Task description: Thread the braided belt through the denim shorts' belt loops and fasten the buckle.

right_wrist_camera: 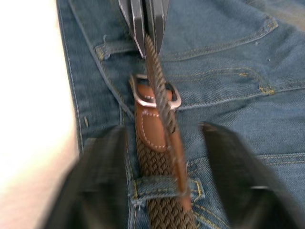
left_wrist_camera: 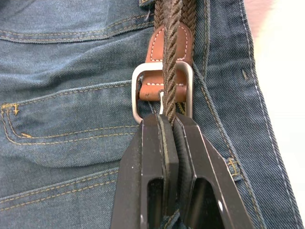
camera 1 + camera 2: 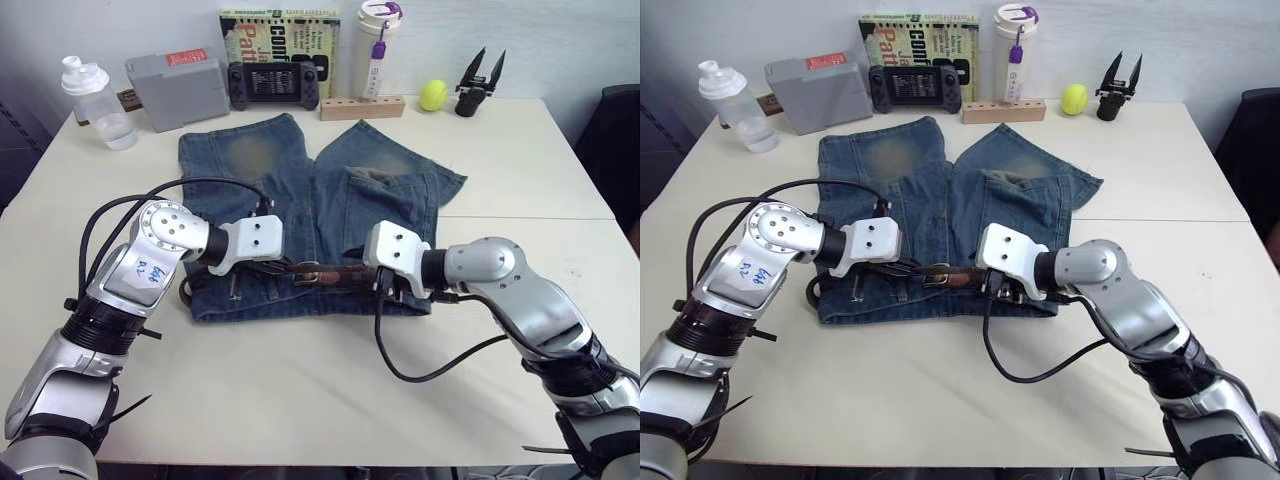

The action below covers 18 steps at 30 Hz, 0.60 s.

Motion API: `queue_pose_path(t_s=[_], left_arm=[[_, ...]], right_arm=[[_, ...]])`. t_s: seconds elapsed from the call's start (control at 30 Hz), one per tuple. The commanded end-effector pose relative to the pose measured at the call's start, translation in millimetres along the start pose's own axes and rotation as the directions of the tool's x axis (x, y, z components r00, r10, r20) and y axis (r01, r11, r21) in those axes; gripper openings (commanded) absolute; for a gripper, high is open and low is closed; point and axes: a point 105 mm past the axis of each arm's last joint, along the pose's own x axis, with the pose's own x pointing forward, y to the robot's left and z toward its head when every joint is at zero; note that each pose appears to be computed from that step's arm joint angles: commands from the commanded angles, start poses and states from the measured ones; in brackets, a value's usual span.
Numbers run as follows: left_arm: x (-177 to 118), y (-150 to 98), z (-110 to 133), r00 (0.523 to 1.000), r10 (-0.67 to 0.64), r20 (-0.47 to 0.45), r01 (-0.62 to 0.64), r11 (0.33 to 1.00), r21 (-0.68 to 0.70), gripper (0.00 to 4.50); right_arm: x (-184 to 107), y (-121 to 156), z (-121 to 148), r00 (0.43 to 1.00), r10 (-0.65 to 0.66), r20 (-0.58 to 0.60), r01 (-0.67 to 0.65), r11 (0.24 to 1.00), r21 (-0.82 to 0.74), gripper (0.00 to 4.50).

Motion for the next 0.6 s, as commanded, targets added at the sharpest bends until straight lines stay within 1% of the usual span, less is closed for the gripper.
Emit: queue_pose_path(t_s=[0.03,0.07,0.13,0.17,0.2,0.23,0.27,0.3,0.37,0.4,0.43,0.47,0.5,0.53,0.57,0.6], left_arm=[[-13,13,13,0.997,0.071,0.036,-0.071,0.997,-0.001,0.0],[-13,15,13,0.996,0.08,0.049,-0.078,0.997,-0.028,0.0],[-18,22,16,0.989,0.121,0.084,-0.11,0.987,-0.119,0.0],[-22,27,17,0.984,0.149,0.101,-0.128,0.974,-0.186,0.0],[-32,30,20,0.975,0.164,0.151,-0.112,0.946,-0.304,0.4],[-39,31,24,0.968,0.169,0.187,-0.088,0.921,-0.379,0.8],[-50,33,27,0.955,0.187,0.231,-0.058,0.881,-0.47,1.07],[-56,34,30,0.946,0.197,0.259,-0.035,0.854,-0.52,1.57],[-76,41,33,0.925,0.252,0.285,-0.018,0.778,-0.628,2.36],[-85,41,36,0.916,0.263,0.303,0.009,0.741,-0.672,2.61],[-95,40,39,0.907,0.264,0.327,0.05,0.705,-0.708,3.03],[-101,38,41,0.902,0.262,0.344,0.079,0.682,-0.727,3.38],[-117,36,50,0.863,0.258,0.434,0.198,0.619,-0.76,3.82],[-128,33,56,0.827,0.253,0.502,0.286,0.579,-0.763,4.17],[-140,22,62,0.787,0.193,0.586,0.411,0.546,-0.731,4.42],[-149,15,65,0.754,0.155,0.639,0.487,0.522,-0.701,4.42]], right_arm=[[-6,-9,14,0.998,-0.025,0.052,0.027,0.999,-0.03,0.43],[-7,-10,15,0.998,-0.03,0.052,0.032,0.999,-0.033,0.01],[-7,-13,16,0.998,-0.039,0.058,0.041,0.999,-0.035,0.01],[-8,-14,16,0.997,-0.044,0.061,0.046,0.998,-0.04,0.01],[-7,-17,17,0.997,-0.055,0.063,0.059,0.996,-0.062,0.0],[-7,-19,18,0.996,-0.063,0.063,0.067,0.995,-0.079,0.0],[-7,-22,18,0.995,-0.071,0.063,0.077,0.992,-0.1,0.0],[-6,-23,17,0.995,-0.076,0.063,0.083,0.99,-0.113,0.0],[-5,-26,19,0.993,-0.092,0.072,0.102,0.981,-0.163,0.0],[-5,-28,20,0.992,-0.101,0.08,0.114,0.977,-0.181,0.0],[-5,-30,21,0.99,-0.107,0.089,0.123,0.972,-0.2,0.0],[-4,-31,21,0.989,-0.11,0.096,0.129,0.969,-0.211,0.0],[-3,-31,26,0.986,-0.11,0.124,0.137,0.963,-0.231,0.0],[-3,-32,29,0.984,-0.108,0.144,0.141,0.959,-0.244,0.0],[-1,-30,35,0.98,-0.097,0.174,0.141,0.954,-0.266,0.0],[0,-29,39,0.977,-0.088,0.194,0.141,0.949,-0.28,0.0]])
